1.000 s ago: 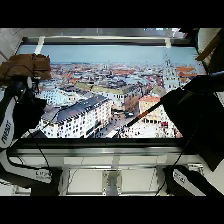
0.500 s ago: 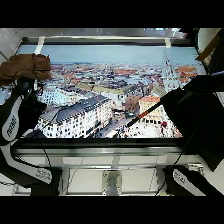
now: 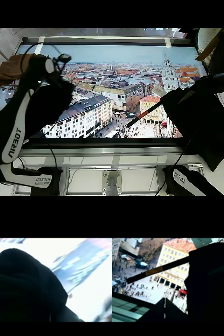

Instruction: Fold the clothes and pants, and hang the long-sleeved shirts on hangers.

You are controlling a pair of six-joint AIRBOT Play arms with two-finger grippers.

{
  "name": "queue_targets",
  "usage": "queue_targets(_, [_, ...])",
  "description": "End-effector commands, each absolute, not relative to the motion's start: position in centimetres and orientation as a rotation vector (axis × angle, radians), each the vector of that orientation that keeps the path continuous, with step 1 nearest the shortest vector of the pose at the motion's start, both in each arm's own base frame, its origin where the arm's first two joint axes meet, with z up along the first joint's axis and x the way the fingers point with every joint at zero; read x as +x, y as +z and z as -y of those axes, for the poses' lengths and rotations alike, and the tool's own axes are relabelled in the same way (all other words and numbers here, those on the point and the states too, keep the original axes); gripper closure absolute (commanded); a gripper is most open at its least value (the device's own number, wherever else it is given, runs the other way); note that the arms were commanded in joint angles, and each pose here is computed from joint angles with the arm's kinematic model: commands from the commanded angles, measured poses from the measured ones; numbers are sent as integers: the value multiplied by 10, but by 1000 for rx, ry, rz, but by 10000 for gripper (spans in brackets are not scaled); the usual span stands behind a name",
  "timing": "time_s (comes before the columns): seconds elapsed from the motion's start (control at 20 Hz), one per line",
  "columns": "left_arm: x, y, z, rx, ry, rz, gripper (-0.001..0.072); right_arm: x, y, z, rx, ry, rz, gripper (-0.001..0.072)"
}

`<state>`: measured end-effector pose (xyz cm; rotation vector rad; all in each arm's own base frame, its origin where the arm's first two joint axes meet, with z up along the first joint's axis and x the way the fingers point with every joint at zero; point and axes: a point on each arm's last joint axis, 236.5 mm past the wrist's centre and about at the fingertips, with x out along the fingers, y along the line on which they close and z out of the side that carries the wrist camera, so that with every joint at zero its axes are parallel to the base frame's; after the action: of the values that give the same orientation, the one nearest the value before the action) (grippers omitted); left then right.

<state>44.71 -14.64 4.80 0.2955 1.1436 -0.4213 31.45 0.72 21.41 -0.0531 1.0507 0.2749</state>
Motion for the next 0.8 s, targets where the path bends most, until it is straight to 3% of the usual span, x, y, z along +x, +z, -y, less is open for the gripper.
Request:
queue_targets(0.0, [418, 94, 326, 96, -777, -900, 699, 322, 211, 9, -94, 218, -1049, 684])
queue_targets(0.2, [359, 54, 432, 156, -954, -896, 698, 330, 198, 10, -81, 228, -1087, 684])
queue_targets(0.25, [352, 42, 442, 172, -967, -905, 609, 332, 193, 10, -76, 232, -1098, 684])
queue_targets(0.3, [352, 37, 445, 158, -961, -914, 291, 335, 190, 10, -72, 234, -1109, 683])
queue_targets(0.35, [356, 39, 443, 113, -930, -929, 23, 337, 186, 11, -69, 236, -1120, 675])
queue_targets(0.5, [401, 87, 390, -13, -806, -879, -1, 343, 175, 12, -51, 236, -1152, 492])
queue_targets(0.6, [431, 124, 314, -14, -684, -844, 0, 347, 167, 13, -42, 237, -1174, 484])
queue_targets(0.75, [444, 129, 158, 14, -352, -949, 1, 351, 153, 12, -22, 246, -1212, 484])
